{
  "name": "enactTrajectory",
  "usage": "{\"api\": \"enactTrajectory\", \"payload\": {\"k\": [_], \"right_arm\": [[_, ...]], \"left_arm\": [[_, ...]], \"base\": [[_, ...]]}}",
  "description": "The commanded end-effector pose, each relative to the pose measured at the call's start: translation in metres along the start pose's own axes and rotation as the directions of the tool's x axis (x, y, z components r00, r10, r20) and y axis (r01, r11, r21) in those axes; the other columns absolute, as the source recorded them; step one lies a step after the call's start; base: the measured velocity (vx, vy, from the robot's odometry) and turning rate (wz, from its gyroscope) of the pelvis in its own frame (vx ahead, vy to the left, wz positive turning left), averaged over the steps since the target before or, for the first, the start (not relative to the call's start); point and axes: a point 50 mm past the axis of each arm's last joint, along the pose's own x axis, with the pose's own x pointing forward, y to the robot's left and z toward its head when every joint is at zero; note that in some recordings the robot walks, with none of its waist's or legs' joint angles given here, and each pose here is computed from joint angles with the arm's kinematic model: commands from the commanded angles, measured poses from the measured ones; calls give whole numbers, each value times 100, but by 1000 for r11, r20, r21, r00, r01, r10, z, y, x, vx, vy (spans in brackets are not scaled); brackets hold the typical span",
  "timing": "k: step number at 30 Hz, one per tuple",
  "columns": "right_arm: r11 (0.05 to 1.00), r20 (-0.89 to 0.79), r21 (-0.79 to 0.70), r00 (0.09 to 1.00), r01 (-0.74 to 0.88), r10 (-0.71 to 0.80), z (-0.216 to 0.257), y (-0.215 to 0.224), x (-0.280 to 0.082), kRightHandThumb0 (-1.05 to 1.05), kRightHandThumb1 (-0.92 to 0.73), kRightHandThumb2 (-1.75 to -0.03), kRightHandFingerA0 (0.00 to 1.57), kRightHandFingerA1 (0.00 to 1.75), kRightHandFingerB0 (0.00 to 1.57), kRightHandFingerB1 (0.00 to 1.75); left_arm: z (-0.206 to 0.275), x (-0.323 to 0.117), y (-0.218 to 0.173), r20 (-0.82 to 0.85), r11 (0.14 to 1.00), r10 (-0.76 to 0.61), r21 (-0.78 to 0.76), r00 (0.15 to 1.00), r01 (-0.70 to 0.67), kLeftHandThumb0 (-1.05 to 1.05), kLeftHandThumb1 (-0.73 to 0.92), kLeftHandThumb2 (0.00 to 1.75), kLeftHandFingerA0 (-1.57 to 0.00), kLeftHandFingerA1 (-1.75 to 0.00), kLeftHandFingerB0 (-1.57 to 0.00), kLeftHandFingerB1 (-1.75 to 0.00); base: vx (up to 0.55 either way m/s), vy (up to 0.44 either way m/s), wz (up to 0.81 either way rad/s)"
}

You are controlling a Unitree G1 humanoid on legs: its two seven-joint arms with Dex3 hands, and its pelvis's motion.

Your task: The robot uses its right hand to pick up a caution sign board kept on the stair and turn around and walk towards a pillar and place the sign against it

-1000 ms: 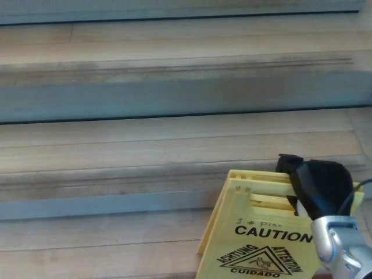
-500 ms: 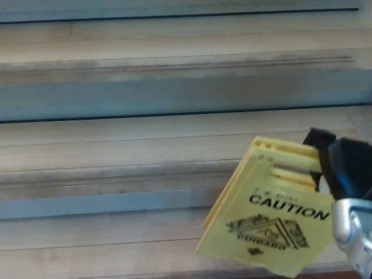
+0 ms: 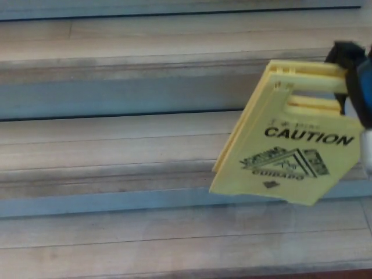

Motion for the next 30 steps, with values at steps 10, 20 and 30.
{"api": "enactTrajectory", "payload": {"k": [10,20,30], "right_arm": [[914,238,152,883,377,-404,14,-67,53,-7,-44,-121,105,164,93,137],[925,233,162,898,343,-373,13,-66,53,-7,-46,-115,127,135,100,115],[938,233,144,910,316,-343,10,-64,48,-7,-43,-120,102,160,89,132]], "left_arm": [[10,9,20,25,996,84,-10,996,-84,-7,59,80,-103,-89,-95,-66],[17,14,19,24,995,83,-52,996,-82,-5,56,89,-108,-98,-99,-72],[18,13,18,46,997,80,-20,996,-79,2,54,94,-103,-92,-94,-67]], "base": [[0,0,0],[1,0,10],[-11,5,2]]}}
